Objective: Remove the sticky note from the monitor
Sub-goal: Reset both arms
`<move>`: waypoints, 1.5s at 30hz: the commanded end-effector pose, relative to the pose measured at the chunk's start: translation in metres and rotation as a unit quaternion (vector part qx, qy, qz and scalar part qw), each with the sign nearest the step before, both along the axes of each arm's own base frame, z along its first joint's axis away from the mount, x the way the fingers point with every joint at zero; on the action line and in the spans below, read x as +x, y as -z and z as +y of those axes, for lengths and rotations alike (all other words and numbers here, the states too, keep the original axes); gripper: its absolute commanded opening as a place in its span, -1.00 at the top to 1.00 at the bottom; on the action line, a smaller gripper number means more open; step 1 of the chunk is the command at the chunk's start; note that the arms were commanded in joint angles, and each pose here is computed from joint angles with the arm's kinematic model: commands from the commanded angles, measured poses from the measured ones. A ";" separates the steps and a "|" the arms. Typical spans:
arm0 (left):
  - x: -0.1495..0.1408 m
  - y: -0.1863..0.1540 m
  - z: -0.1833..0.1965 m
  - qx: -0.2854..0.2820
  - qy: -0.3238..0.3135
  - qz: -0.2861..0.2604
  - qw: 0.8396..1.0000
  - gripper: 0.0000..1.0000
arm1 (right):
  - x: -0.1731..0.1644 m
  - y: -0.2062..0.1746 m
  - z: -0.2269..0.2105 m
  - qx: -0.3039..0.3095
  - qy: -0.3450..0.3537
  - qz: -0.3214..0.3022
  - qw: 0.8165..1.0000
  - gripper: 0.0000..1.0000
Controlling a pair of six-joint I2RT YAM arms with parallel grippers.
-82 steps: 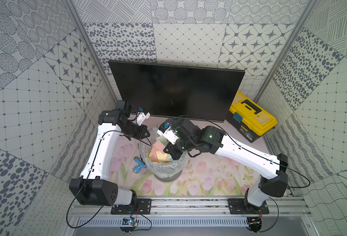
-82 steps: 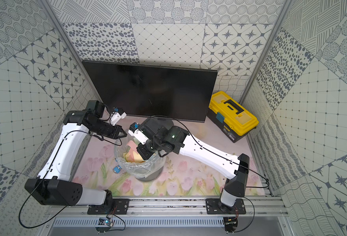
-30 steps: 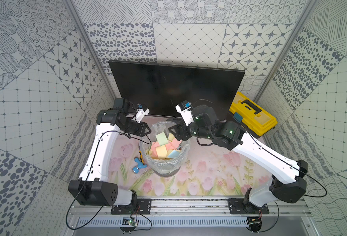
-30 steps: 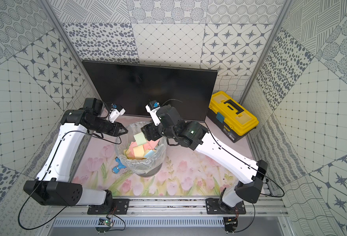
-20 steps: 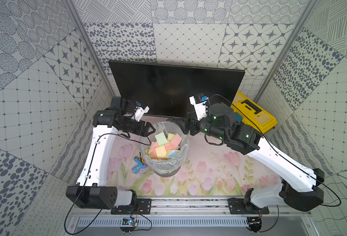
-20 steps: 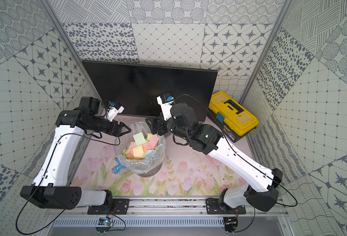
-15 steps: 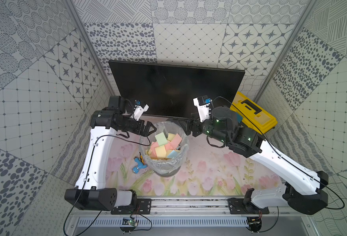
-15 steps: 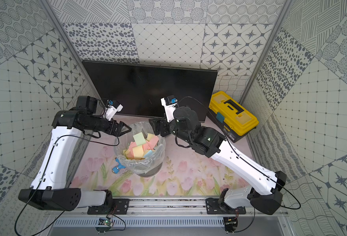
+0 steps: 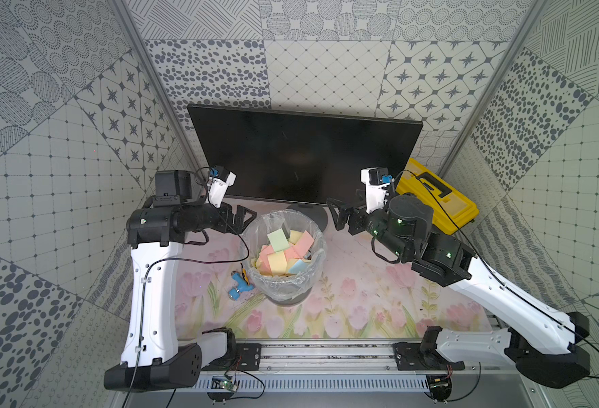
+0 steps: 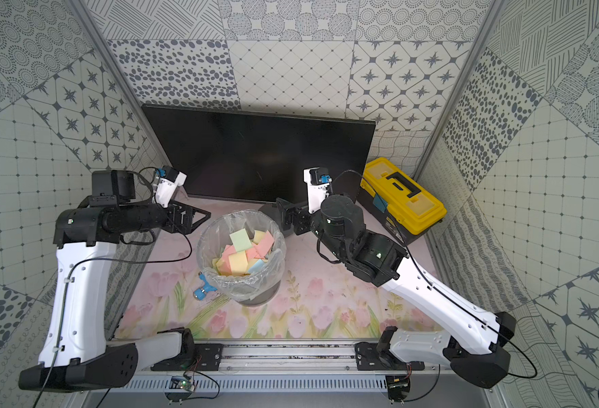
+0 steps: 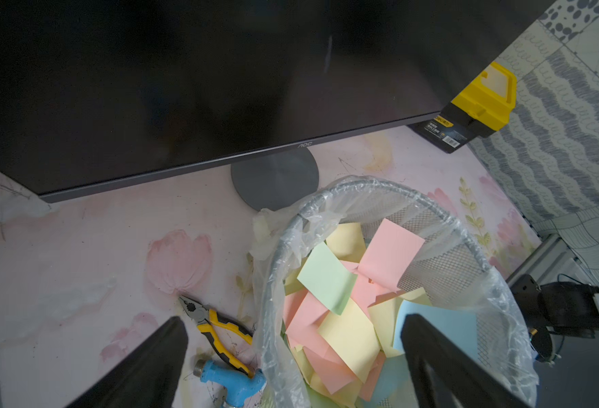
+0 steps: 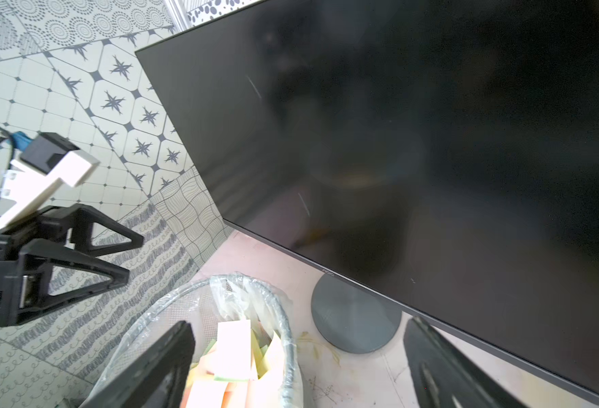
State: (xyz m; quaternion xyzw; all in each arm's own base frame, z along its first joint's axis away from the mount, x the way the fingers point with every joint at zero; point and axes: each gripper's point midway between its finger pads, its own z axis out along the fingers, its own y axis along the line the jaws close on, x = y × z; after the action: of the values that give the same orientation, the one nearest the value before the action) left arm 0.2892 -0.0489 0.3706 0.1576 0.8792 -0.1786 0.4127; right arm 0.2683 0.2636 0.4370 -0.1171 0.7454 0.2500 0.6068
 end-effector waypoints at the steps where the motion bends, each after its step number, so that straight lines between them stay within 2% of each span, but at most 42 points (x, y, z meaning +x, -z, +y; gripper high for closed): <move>1: 0.007 -0.015 0.018 -0.012 -0.034 -0.054 0.998 -0.99 | 0.002 -0.014 -0.029 0.015 0.057 -0.035 0.998 -0.94; 9: -0.006 0.017 0.035 -0.008 -0.077 -0.034 0.996 -0.99 | -0.012 0.025 -0.071 0.020 0.103 -0.025 0.994 -0.94; 15: -0.016 0.067 0.051 0.017 -0.111 -0.010 0.994 -0.98 | -0.024 0.064 -0.111 0.037 0.152 -0.010 0.988 -0.94; 18: -0.017 0.095 0.049 0.013 -0.105 0.001 0.994 -0.99 | -0.027 0.088 -0.118 0.025 0.160 -0.001 0.987 -0.94; 25: -0.020 0.148 0.043 -0.040 -0.123 0.047 0.991 -0.99 | -0.035 0.147 -0.134 -0.037 0.169 0.029 0.984 -0.94; 29: -0.017 0.170 0.045 -0.041 -0.132 0.043 0.990 -0.99 | -0.038 0.170 -0.143 -0.056 0.181 0.033 0.981 -0.94; 32: -0.016 0.155 0.040 -0.054 -0.121 0.018 0.991 -0.99 | -0.039 0.174 -0.144 -0.059 0.178 0.034 0.982 -0.94; 37: -0.025 0.107 0.005 -0.119 -0.034 -0.021 0.992 -0.99 | -0.040 0.178 -0.140 -0.058 0.168 0.040 0.983 -0.94; 45: -0.032 0.050 -0.004 -0.155 -0.027 -0.060 0.986 -0.99 | -0.043 0.173 -0.143 -0.051 0.167 0.032 0.984 -0.94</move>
State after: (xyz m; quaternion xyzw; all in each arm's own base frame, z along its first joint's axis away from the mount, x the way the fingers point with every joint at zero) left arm 0.2667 -0.0395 0.2893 0.0636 0.8390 -0.2568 0.4755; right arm 0.2259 0.1221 0.2575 -0.0254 0.7947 0.0982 0.5985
